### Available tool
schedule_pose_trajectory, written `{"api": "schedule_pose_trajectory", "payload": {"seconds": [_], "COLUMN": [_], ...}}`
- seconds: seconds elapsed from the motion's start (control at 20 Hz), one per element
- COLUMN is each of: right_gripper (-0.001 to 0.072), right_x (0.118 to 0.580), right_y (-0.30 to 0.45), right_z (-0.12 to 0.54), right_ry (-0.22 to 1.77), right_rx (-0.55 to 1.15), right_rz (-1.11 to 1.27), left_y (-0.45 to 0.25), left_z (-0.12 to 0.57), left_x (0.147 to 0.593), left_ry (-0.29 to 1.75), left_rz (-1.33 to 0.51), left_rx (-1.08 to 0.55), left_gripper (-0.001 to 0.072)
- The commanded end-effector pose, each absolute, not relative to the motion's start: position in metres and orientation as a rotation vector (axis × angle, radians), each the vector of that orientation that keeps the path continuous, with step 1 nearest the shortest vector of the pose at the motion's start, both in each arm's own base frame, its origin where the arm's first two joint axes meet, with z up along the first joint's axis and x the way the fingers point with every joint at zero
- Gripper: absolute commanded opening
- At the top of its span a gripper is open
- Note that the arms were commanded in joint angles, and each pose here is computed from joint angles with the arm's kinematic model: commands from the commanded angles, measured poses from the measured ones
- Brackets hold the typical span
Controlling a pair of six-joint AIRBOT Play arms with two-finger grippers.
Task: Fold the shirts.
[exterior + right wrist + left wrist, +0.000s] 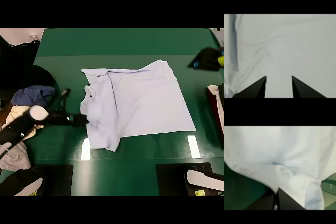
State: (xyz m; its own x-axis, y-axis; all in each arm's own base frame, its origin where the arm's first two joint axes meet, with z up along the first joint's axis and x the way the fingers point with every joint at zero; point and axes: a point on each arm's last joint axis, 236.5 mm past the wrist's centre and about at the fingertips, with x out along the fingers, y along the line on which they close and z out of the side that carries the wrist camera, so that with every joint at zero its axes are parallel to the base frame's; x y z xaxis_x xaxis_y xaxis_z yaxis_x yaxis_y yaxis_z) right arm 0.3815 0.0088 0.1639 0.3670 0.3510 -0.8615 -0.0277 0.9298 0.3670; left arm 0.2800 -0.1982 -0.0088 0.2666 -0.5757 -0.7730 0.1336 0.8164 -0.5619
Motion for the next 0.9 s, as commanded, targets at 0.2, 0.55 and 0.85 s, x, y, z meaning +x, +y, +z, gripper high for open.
{"api": "schedule_pose_trajectory", "payload": {"seconds": [0.2, 0.55, 0.85], "right_gripper": [0.0362, 0.0356, 0.0355], "right_x": [0.261, 0.204, 0.186], "right_y": [-0.036, -0.048, -0.069], "right_z": [0.010, -0.057, -0.073], "right_ry": [1.414, 1.466, 1.537], "right_rx": [0.628, 0.772, 0.730], "right_rz": [0.039, -0.042, -0.110], "left_y": [-0.162, -0.162, -0.162], "left_z": [0.048, 0.047, 0.047], "left_x": [0.304, 0.301, 0.301], "left_ry": [1.137, 1.147, 1.146], "left_rz": [-0.499, -0.511, -0.516], "left_rx": [-0.269, -0.256, -0.249], "left_gripper": [0.0030, 0.0030, 0.0030]}}
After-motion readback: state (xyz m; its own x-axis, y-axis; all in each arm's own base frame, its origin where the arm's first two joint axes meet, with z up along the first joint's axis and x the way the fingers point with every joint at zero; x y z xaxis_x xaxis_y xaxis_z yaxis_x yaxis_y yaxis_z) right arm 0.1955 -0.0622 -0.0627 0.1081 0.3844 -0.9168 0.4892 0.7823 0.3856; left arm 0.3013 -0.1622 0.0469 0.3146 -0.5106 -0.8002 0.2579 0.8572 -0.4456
